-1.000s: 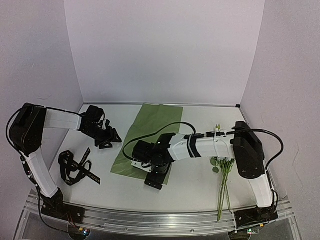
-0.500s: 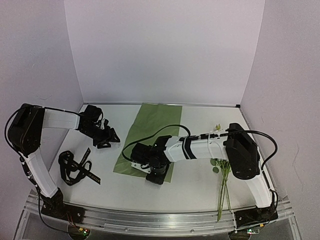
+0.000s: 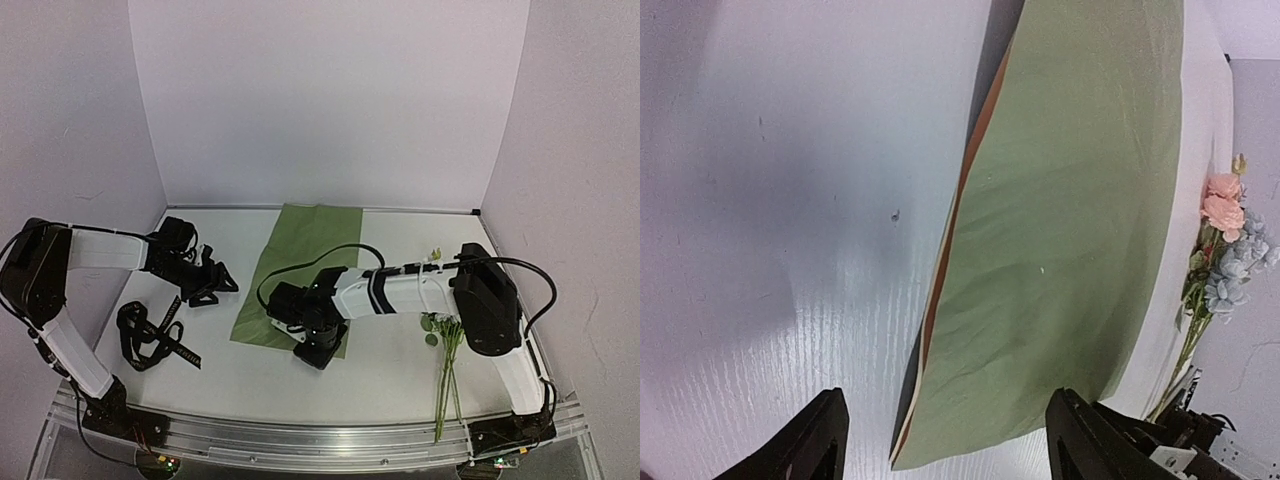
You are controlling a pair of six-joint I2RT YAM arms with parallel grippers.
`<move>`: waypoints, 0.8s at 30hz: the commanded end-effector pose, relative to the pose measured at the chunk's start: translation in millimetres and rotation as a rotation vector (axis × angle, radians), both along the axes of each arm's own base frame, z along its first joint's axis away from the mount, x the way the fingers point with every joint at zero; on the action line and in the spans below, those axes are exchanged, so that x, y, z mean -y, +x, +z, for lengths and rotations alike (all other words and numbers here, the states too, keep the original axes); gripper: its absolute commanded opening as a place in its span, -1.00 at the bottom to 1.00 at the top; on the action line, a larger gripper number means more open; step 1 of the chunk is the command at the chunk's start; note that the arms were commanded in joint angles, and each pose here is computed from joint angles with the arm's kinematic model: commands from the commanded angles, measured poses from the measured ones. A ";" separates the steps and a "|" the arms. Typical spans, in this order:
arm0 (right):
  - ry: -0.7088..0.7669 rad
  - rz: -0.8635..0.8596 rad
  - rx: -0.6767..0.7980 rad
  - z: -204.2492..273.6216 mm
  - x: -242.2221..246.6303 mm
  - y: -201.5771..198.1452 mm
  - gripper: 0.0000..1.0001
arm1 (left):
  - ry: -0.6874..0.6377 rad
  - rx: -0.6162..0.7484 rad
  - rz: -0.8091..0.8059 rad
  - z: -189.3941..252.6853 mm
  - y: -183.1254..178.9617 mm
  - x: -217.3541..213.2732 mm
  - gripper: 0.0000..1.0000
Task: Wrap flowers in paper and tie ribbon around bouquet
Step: Pick up the folded wrapping paper from the center of the board.
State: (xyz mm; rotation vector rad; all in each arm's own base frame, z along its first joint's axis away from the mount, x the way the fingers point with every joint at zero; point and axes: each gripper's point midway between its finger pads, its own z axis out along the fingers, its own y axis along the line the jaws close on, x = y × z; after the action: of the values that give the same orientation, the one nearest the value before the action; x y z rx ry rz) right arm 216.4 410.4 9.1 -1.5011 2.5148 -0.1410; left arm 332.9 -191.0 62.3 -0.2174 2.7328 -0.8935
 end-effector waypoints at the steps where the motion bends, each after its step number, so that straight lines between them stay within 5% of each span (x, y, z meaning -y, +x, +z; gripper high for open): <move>1: 0.097 -0.137 -0.002 43.3 5.1 -1.3 -0.97 | -0.056 0.073 -0.012 21.9 4.1 7.3 0.42; 5: 0.195 -0.351 -0.061 58.8 22.6 11.3 -0.32 | -0.045 0.109 -0.025 24.1 26.4 14.0 0.52; 11: 0.330 -0.613 -0.150 62.5 42.2 31.9 0.25 | -0.041 0.187 -0.074 31.1 77.7 34.4 0.54; 24: 0.459 -1.001 -0.308 37.7 65.1 73.2 0.45 | -0.055 0.195 -0.166 -1.2 152.6 75.8 0.33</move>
State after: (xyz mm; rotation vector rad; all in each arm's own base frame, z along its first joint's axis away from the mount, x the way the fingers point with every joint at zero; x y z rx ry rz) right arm 282.2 334.5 46.7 -0.1773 2.9903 0.4037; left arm 466.6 -247.4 50.3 -0.0016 2.6225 -0.9314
